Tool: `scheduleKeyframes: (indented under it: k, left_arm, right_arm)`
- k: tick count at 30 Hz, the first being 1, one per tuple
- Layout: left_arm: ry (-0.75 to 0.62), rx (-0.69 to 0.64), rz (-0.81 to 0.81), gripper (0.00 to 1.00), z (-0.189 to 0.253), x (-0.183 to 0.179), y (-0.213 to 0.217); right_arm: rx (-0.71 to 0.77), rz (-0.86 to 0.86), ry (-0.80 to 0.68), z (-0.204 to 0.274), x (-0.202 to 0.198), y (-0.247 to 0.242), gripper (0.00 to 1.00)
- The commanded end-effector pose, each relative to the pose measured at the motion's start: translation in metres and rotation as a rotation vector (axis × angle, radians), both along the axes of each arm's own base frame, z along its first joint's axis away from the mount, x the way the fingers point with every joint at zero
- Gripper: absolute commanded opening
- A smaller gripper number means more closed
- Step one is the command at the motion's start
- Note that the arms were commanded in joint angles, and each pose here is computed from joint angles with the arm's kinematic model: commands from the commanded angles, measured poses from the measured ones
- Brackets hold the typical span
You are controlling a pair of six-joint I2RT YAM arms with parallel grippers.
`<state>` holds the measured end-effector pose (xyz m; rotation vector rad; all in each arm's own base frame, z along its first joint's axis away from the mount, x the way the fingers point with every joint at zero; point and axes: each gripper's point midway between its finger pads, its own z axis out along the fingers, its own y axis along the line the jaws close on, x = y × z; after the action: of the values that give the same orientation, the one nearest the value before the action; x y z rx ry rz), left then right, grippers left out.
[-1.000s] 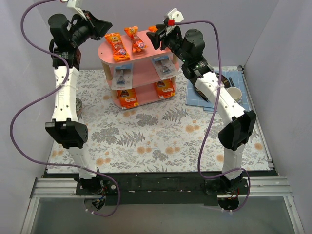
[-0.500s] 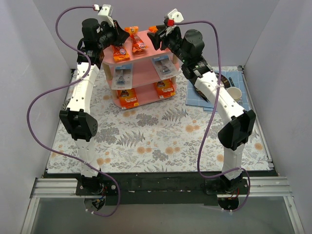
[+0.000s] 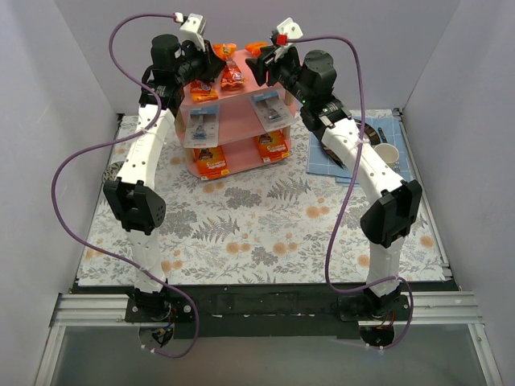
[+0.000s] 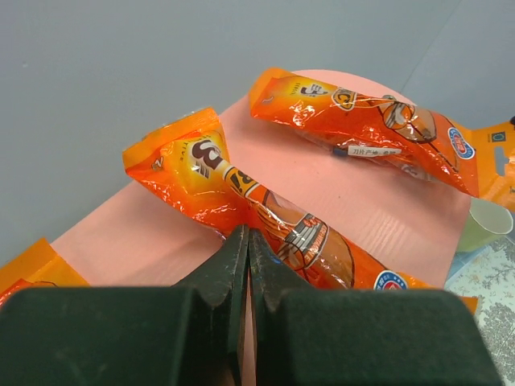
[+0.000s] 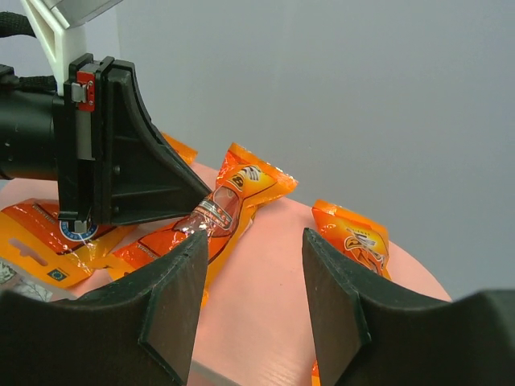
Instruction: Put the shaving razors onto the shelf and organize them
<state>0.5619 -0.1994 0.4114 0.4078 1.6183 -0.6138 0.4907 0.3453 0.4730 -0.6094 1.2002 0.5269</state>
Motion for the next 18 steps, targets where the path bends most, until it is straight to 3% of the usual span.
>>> scheduleKeyframes:
  k: [1,18]
  left_arm:
    - [-0.052,0.019,0.001,0.00,0.027,-0.020,-0.003]
    - [-0.073,0.082,0.106,0.00,0.031,-0.028,0.015]
  right_arm:
    - [0.034,-0.004,-0.024,0.016,0.000,-0.006,0.58]
    - [0.029,0.000,-0.015,0.015,0.000,-0.014,0.58]
